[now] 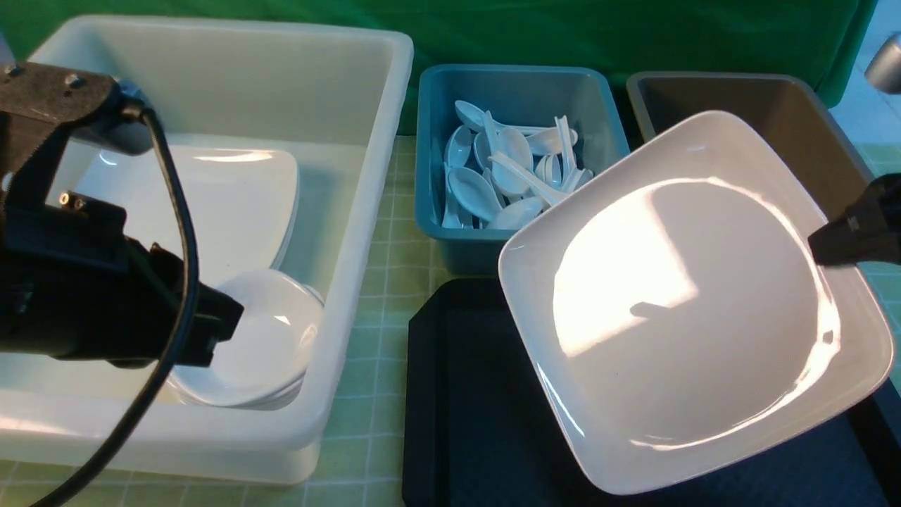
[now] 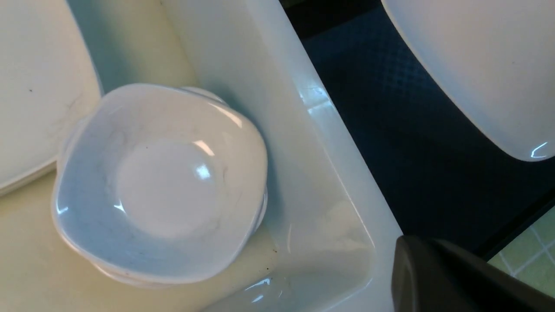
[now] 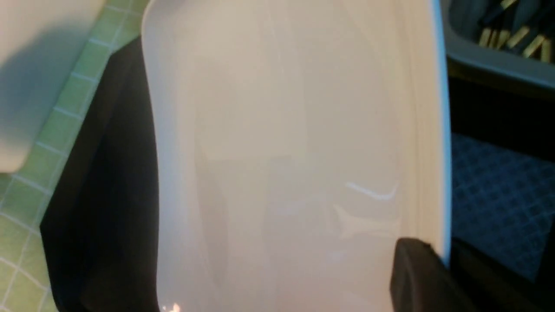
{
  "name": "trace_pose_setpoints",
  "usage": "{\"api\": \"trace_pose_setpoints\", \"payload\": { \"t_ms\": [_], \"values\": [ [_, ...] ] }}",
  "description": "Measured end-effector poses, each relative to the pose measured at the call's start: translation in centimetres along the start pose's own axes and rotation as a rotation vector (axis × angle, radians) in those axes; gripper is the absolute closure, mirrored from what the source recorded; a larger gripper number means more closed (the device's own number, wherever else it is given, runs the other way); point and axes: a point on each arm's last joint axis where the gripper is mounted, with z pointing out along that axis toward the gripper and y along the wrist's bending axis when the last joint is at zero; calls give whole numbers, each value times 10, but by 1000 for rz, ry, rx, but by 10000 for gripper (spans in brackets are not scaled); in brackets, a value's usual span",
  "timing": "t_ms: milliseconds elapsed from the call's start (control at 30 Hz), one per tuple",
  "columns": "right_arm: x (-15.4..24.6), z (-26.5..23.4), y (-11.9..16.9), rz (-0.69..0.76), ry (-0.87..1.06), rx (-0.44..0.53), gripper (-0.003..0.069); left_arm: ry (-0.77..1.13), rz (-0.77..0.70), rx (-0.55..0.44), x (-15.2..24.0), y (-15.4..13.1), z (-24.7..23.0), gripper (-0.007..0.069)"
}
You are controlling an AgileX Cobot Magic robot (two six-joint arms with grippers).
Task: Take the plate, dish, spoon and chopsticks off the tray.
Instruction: Use the right arm to put the plate into the large storage box on the left
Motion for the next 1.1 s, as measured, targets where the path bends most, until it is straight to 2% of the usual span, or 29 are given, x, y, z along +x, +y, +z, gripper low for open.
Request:
{"api": "trace_pose_setpoints", "payload": {
  "t_ms": [100,233,300,400,433,467,500,633,733,800,933,1100],
  "values": [
    [-9,-10,3,-8,-26,1,636,-3,-5,-4,0,0,0,642],
    [-29,-32,11,-28,-118,1,636,-19,-48,-74,-2,7,-1,642],
    [-49,-51,20,-35,-213,-30,636,-43,-76,-174,-6,16,-6,641],
    [-63,-59,25,-31,-266,-71,636,-57,-95,-239,-8,25,-10,641],
    [-77,-63,30,-27,-312,-118,636,-70,-127,-303,-8,35,-14,641],
    [-78,-61,30,-23,-309,-124,636,-71,-128,-310,-8,37,-15,641],
    [-91,-58,34,-19,-335,-164,636,-75,-167,-370,-7,48,-19,641],
    [-131,-29,56,-20,-365,-263,636,-99,-322,-507,2,82,-35,641],
    [-159,4,80,-33,-377,-329,635,-140,-451,-574,9,102,-47,641],
    [-168,18,92,-38,-384,-358,635,-156,-485,-576,11,106,-51,641],
    [-194,74,142,-9,-424,-466,635,-202,-547,-546,12,110,-54,641],
    [-198,142,187,94,-443,-556,635,-211,-558,-528,11,109,-54,641]
  ]
}}
